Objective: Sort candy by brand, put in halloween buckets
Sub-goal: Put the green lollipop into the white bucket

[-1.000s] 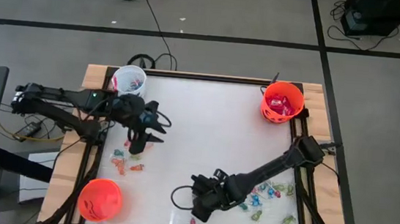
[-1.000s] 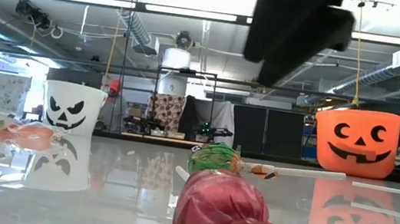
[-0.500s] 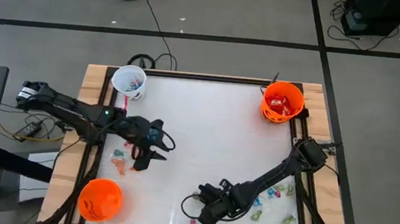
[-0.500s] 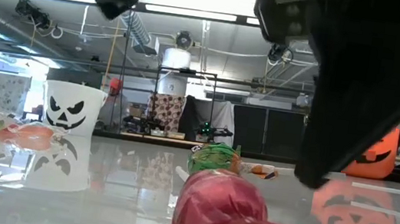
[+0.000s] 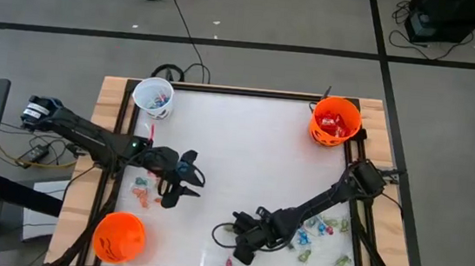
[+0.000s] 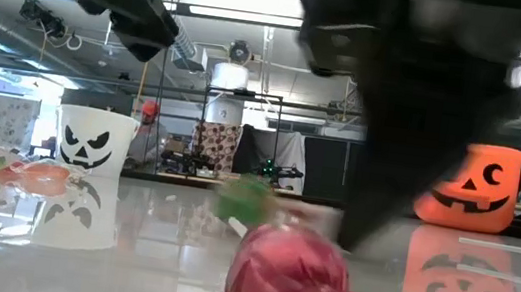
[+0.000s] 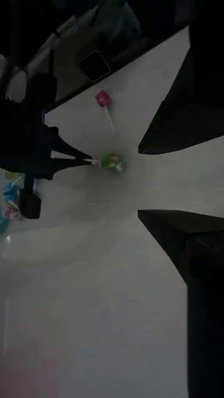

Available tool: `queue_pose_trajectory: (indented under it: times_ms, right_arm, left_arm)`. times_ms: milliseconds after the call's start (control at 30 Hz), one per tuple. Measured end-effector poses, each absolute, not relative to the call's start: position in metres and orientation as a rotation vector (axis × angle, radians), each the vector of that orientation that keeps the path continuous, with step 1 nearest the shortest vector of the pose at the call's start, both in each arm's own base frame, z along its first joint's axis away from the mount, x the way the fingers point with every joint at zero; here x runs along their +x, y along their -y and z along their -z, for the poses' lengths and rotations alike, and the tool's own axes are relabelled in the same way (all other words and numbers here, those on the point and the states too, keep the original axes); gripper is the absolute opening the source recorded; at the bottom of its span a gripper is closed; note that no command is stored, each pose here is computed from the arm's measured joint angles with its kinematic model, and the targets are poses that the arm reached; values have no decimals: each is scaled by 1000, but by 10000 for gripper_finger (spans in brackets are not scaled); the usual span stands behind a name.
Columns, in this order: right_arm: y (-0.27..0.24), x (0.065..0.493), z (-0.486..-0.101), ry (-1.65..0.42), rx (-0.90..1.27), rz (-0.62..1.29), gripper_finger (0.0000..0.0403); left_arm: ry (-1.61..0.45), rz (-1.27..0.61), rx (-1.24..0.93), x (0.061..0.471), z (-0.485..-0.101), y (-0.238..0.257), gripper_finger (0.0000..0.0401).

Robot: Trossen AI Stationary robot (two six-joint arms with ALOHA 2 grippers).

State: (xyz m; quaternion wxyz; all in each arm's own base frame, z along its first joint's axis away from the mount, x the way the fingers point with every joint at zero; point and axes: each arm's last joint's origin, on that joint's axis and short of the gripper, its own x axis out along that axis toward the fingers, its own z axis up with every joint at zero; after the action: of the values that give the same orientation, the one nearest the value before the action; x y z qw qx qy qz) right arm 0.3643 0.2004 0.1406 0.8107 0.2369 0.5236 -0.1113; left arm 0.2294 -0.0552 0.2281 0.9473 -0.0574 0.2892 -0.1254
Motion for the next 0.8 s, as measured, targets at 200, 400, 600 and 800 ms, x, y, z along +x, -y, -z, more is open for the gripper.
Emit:
queue_pose_trajectory:
  times_ms: [200,400,600,800]
  right_arm:
    - [-189,380,-145,-1003,545,249,13]
    - [-172,392,-154,-923,594,275,13]
    - [-158,402,-178,-763,583,278,13]
    - [-144,409,-199,-648,538,243,13]
  left_arm:
    - [-574,258,-125,229,-225,55,182]
    - [-569,296,-139,229,-226,56,251]
    - [-565,372,-144,229,-227,58,318]
    - [-554,320,-144,230,-228,57,318]
